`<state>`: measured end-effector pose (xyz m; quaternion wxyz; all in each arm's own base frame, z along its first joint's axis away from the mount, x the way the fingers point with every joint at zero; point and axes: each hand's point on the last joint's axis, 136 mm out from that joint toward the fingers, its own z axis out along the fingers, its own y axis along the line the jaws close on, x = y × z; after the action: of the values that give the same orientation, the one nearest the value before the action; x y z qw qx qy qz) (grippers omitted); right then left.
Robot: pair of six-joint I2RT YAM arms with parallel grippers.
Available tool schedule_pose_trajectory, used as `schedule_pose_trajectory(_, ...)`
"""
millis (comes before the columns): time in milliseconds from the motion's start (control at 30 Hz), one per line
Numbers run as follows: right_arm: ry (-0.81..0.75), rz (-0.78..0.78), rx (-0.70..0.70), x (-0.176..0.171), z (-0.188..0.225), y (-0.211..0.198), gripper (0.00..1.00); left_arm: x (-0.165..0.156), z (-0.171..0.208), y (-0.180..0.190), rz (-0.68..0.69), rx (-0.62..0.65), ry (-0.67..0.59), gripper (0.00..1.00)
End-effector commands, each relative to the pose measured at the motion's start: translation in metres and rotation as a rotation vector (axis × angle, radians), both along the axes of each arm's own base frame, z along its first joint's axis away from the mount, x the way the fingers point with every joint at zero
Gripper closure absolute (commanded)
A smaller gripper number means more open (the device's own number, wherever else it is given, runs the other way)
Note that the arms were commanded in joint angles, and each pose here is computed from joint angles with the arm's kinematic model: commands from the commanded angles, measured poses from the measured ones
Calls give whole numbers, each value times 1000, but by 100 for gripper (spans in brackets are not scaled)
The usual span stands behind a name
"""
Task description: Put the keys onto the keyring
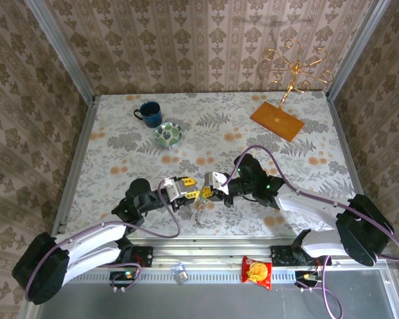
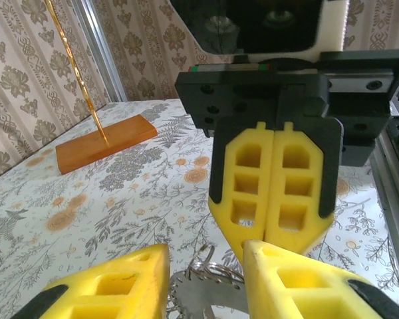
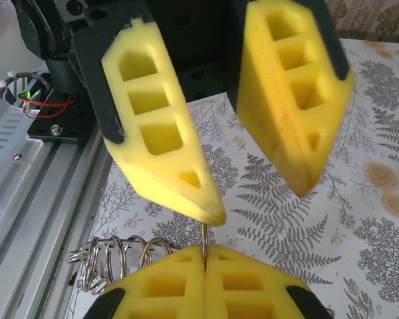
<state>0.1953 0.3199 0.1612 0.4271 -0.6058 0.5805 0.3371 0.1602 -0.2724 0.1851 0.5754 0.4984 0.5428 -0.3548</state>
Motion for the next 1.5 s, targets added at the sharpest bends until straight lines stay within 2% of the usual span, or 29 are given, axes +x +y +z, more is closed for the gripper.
schedule_pose_trajectory(0,-51,29,84,-2,25,3,100,-11,-7,5,-19,0,20,67)
schedule_pose_trajectory(267,-39,60,110,-9,32,3,100,-15,-16,14,-2,60,-12,74)
schedule_pose_trajectory(767,-21,73,120,-9,35,10,100,-18,-11,-2,-78,2,-10,76)
schedule_pose_trajectory(1467,-56,46,56,-5,23,9,100,-16,-3,-9,-101,-29,6,83)
